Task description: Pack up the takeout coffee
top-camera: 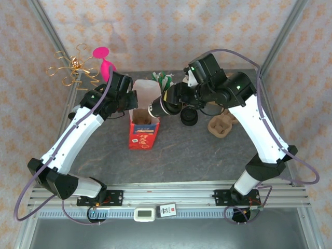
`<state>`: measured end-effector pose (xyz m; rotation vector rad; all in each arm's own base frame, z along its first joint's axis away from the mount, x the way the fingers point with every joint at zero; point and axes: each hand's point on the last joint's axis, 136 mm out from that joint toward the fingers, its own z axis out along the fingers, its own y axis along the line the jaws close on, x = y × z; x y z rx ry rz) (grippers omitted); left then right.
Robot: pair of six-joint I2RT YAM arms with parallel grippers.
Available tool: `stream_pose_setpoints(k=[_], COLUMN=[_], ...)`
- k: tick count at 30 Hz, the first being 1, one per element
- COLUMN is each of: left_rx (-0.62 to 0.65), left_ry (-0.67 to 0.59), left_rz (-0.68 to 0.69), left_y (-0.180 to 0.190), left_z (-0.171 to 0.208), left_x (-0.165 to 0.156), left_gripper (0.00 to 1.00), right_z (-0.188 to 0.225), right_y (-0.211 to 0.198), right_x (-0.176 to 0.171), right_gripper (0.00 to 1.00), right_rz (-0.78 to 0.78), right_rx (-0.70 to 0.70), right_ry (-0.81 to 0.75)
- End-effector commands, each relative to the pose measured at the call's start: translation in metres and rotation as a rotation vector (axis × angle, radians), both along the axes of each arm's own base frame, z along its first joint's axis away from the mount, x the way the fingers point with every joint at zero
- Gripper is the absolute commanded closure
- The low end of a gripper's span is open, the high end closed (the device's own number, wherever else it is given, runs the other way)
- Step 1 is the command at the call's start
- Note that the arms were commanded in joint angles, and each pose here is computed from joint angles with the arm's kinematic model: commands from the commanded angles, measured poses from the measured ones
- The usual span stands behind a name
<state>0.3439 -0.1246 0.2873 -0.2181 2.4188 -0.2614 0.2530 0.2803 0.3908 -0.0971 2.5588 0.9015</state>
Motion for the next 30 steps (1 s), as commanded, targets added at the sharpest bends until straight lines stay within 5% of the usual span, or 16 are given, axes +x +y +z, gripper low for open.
stream_pose_setpoints(k=[1, 30], left_rx=[-0.075, -0.436], left_ry=[-0.049, -0.138], left_rz=[0.013, 0.031], left_y=[-0.004, -0.062], left_z=[0.015, 0.040], left_x=[0.004, -0.003], left_gripper=[1.00, 1.00], right_z=[0.009, -0.057], right_y=[0.009, 0.013], right_x=[-0.002, 0.008], right_gripper=[0.53, 0.54], right_rz=[0.017, 0.000], right_rx=[0.032, -0.148], right_ry=[0.000, 0.080])
